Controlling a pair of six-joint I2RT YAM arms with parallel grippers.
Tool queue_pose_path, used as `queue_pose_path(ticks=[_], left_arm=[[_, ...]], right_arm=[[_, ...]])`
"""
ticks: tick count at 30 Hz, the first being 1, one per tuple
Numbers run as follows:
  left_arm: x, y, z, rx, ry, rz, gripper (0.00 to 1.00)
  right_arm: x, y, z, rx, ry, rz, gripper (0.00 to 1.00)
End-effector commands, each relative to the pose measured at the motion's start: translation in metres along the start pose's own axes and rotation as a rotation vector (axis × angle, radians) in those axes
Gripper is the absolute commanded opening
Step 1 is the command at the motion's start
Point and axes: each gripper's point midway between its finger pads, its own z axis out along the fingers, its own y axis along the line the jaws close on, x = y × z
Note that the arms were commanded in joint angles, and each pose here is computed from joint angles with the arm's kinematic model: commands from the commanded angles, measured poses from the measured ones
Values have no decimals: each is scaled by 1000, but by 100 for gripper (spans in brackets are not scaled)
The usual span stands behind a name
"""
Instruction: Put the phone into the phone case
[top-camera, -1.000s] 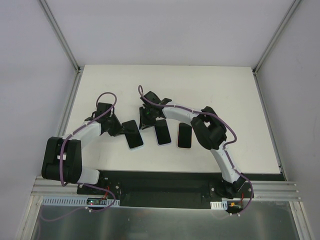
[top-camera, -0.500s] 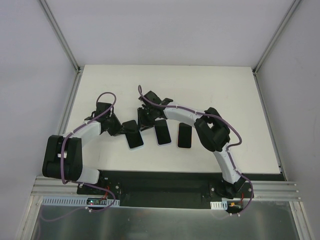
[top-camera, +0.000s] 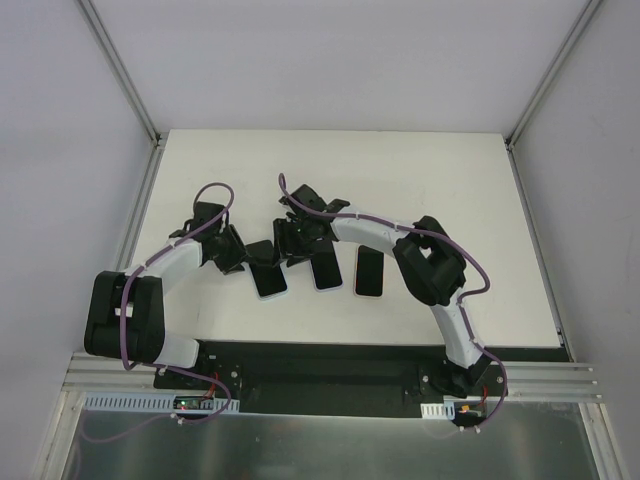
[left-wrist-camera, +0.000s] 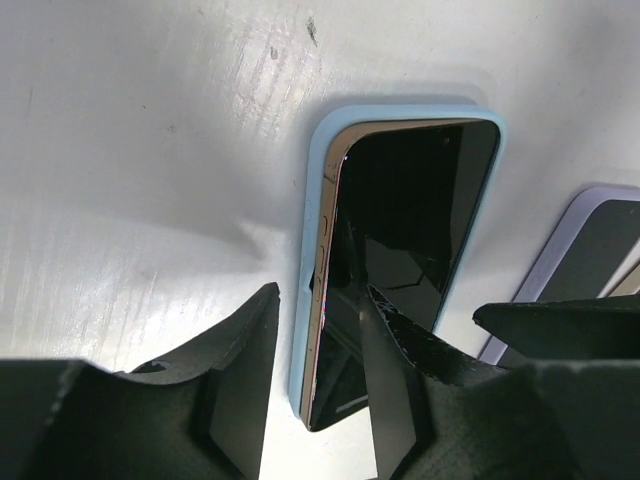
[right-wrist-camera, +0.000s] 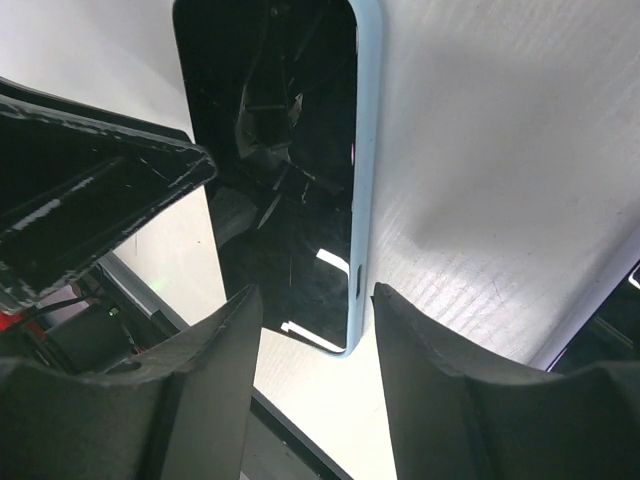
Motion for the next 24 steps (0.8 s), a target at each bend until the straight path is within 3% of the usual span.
queue_pose_path(ticks=[1, 14, 19, 24], left_arm=[[-7, -4, -5, -11, -12, 39, 35], [10, 16, 13, -83, 67, -7, 15], [20, 21, 18, -91, 108, -28, 6], [28, 15, 17, -49, 141, -51, 3]], right_arm=[[-6, 19, -18, -56, -30, -21, 51], [1, 15, -11, -60, -3, -20, 52], [7, 16, -6, -84, 18, -6, 60], [16, 17, 1, -85, 46, 2, 66]])
